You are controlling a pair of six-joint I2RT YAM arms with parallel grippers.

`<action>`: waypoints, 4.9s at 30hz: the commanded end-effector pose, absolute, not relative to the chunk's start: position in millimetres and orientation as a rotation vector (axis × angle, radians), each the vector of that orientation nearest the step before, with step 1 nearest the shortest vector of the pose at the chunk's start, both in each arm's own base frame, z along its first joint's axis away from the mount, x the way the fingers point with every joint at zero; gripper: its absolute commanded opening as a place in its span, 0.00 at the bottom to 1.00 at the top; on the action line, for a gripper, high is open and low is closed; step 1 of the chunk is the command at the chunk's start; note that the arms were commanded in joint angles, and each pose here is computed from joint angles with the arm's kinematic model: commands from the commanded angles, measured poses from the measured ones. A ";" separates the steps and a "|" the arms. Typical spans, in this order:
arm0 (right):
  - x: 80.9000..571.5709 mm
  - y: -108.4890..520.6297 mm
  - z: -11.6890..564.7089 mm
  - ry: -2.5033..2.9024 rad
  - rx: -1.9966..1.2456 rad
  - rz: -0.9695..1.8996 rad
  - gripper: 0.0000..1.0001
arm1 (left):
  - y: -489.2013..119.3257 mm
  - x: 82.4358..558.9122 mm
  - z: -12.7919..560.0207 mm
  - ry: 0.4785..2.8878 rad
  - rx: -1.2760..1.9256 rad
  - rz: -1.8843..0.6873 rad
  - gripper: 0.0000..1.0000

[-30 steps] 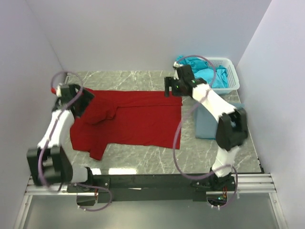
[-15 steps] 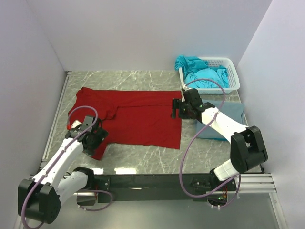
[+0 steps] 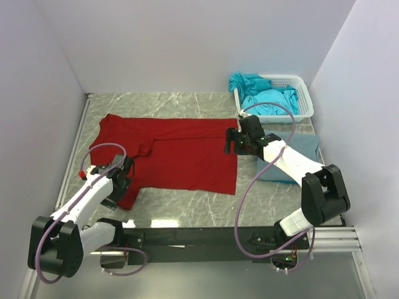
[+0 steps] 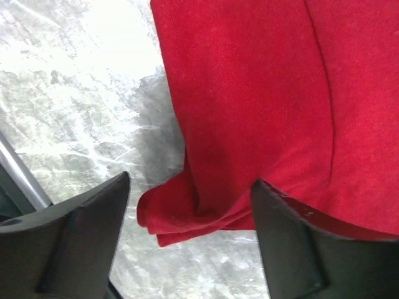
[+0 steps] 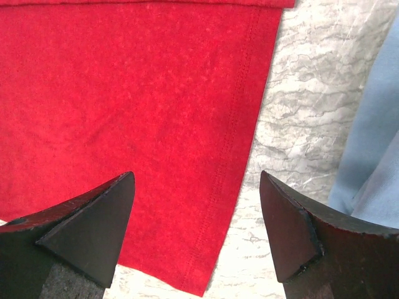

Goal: Fold and stack the t-shirts
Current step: Fold the tshirt

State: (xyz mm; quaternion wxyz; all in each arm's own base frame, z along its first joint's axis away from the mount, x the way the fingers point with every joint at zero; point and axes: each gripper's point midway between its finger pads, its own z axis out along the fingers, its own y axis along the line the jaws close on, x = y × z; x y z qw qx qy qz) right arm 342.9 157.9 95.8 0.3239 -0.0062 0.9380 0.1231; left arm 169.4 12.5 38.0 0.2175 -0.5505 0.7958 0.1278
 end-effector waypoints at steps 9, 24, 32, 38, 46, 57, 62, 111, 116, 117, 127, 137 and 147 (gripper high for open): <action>351.6 154.3 111.5 2.412 0.002 0.301 0.87 | 20.4 172.7 50.6 2.044 -1.578 0.262 0.09; 255.5 170.7 68.9 2.594 -0.250 0.286 0.87 | 10.5 184.3 52.8 2.155 -1.509 0.263 0.01; 188.3 185.3 36.6 2.761 -0.362 0.336 0.82 | 10.2 189.2 62.1 2.143 -1.478 0.231 0.01; 184.0 180.4 23.7 2.805 -0.355 0.254 0.79 | 9.5 193.2 64.9 2.142 -1.454 0.216 0.01; 192.3 178.9 8.9 2.830 -0.326 0.178 0.59 | 9.5 201.3 71.8 2.133 -1.423 0.200 0.01; 211.2 183.1 24.3 2.771 -0.316 0.146 0.00 | 12.7 217.4 91.7 2.089 -1.389 0.195 0.01; 226.2 187.0 43.5 2.714 -0.315 0.136 0.00 | 15.1 229.5 105.3 2.074 -1.351 0.210 0.01; 405.8 174.0 96.7 2.615 -0.162 0.062 0.00 | 16.0 417.2 134.3 2.145 -1.103 0.224 0.07; 429.1 168.4 90.1 2.617 -0.126 0.034 0.00 | 15.5 435.5 133.4 2.154 -1.047 0.197 0.56; 434.2 165.6 89.1 2.616 -0.111 0.033 0.02 | 17.0 438.1 135.5 2.156 -1.039 0.193 0.72; 437.6 165.6 105.0 2.555 -0.054 0.086 0.84 | 11.1 444.5 182.7 2.124 -0.929 0.055 0.90; 382.5 166.4 87.3 2.579 -0.081 0.232 0.86 | -15.4 375.8 142.7 2.151 -0.953 -0.171 0.94; 369.0 168.0 86.4 2.578 -0.093 0.254 0.88 | 29.4 365.6 86.0 2.067 -1.043 -0.100 0.94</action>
